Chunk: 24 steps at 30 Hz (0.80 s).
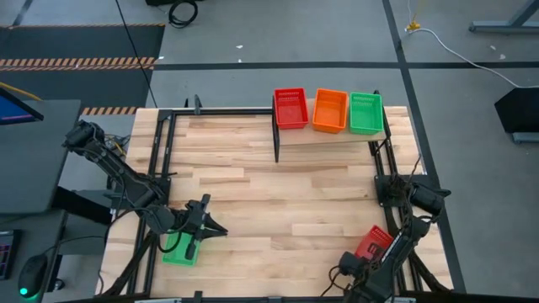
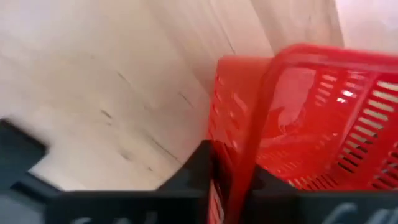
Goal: Stack baskets on shelf by color
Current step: Stack the red bin on top of the red bin on the shelf
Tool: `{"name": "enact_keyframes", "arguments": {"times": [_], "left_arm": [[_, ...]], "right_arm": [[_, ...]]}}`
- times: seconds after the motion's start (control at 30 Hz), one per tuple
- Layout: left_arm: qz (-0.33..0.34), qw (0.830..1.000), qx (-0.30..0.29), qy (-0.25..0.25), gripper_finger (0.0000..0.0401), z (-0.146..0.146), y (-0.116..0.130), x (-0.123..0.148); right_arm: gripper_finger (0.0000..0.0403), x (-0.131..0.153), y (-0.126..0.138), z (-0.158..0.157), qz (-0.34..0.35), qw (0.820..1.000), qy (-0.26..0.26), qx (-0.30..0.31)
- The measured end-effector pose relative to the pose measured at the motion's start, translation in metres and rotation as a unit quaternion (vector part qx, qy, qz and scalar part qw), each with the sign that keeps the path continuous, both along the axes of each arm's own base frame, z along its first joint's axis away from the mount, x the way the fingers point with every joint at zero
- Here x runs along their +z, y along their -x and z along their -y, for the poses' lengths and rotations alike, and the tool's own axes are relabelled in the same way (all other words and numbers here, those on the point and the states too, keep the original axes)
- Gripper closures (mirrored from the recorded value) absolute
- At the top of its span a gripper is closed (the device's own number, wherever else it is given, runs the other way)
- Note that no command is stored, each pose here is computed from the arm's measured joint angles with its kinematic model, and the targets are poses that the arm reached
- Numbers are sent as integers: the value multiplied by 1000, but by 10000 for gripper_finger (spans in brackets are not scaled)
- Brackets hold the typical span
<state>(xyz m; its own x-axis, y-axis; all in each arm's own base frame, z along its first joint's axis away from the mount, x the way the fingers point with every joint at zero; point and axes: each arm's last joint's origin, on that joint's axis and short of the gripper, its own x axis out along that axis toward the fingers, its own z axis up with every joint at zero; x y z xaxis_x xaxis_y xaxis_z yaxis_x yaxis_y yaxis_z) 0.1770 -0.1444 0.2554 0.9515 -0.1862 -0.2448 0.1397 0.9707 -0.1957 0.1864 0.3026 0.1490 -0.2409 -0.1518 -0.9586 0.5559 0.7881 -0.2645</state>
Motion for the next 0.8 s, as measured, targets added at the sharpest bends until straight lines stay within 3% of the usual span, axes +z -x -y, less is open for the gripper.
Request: {"name": "enact_keyframes", "arguments": {"times": [0.17,0.37,0.43,0.6,0.8], "left_arm": [[0,1000,0,0,369,0,0,0],[1,1000,1,0,365,0,0,0],[1,1000,0,-2,367,0,0,0],[0,1000,-1,-9,371,0,0,0],[1,1000,-3,-15,367,0,0,0]], "right_arm": [[390,22,-26,11,-11,1000,0,21],[395,70,-67,44,-16,997,45,68],[395,86,-87,55,29,995,26,96],[396,128,-129,95,127,979,55,147],[396,163,-165,151,152,956,84,235]]}}
